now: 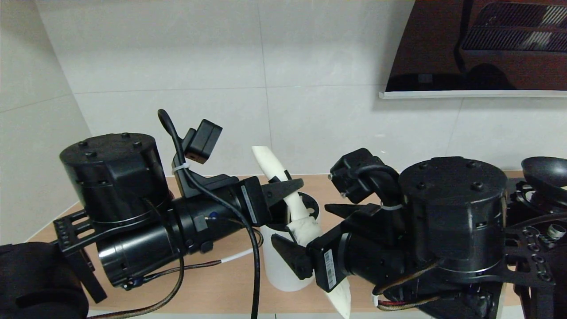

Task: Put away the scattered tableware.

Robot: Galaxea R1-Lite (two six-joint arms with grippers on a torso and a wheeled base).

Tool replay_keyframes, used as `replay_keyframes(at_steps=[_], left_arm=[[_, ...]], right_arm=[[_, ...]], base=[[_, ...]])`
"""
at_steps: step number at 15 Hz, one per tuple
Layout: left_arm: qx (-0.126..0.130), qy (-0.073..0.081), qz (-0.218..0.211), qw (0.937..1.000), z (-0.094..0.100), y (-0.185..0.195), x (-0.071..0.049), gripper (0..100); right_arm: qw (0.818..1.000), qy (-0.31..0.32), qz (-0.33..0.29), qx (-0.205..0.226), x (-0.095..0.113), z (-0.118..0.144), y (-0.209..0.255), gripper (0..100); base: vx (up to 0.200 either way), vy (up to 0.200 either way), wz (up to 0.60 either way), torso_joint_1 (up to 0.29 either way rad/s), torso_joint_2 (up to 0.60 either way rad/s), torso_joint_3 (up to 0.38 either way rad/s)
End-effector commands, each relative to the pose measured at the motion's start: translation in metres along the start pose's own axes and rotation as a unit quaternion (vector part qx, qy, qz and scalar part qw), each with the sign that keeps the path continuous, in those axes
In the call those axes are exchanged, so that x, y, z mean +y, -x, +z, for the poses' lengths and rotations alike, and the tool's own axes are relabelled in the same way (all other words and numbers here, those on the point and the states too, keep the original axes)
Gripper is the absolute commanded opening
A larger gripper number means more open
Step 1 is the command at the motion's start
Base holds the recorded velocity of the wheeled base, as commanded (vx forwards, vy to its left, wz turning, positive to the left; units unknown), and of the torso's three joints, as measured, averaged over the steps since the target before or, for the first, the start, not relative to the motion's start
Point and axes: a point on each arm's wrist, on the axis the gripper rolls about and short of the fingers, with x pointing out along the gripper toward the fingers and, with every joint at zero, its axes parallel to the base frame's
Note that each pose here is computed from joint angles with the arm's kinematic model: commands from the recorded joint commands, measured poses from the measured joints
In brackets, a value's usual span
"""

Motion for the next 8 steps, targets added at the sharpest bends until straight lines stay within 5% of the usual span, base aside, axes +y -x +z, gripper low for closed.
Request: replay_keyframes(at_steps=[1, 2, 3, 5, 8], left_arm=[[-0.027, -0.008, 0.010, 0.9996, 0.009, 0.002, -0.004, 0], [-0.047, -0.010, 0.026, 0.9985, 0.015, 0.005, -0.006, 0], [-0.068, -0.030, 0.038, 0.9965, 0.026, 0.007, -0.008, 0], [-0.110, -0.094, 0.083, 0.9861, 0.060, 0.008, -0.012, 0], [-0.134, -0.172, 0.186, 0.9580, 0.080, 0.009, -0.022, 0]], right_arm=[[1.000, -0.005, -0.020, -0.012, -0.015, 0.007, 0.006, 100], [0.999, -0.009, -0.035, -0.018, -0.027, 0.012, 0.010, 100], [0.998, -0.016, -0.054, -0.024, -0.041, 0.016, 0.011, 100], [0.995, -0.026, -0.095, -0.035, -0.067, 0.022, 0.012, 100], [0.990, -0.028, -0.129, -0.048, -0.089, 0.029, 0.013, 100]], base=[[0.000, 0.000, 0.00, 0.000, 0.00, 0.000], [0.000, 0.000, 0.00, 0.000, 0.00, 0.000], [0.000, 0.000, 0.00, 0.000, 0.00, 0.000], [0.000, 0.000, 0.00, 0.000, 0.00, 0.000], [0.000, 0.000, 0.00, 0.000, 0.00, 0.000]])
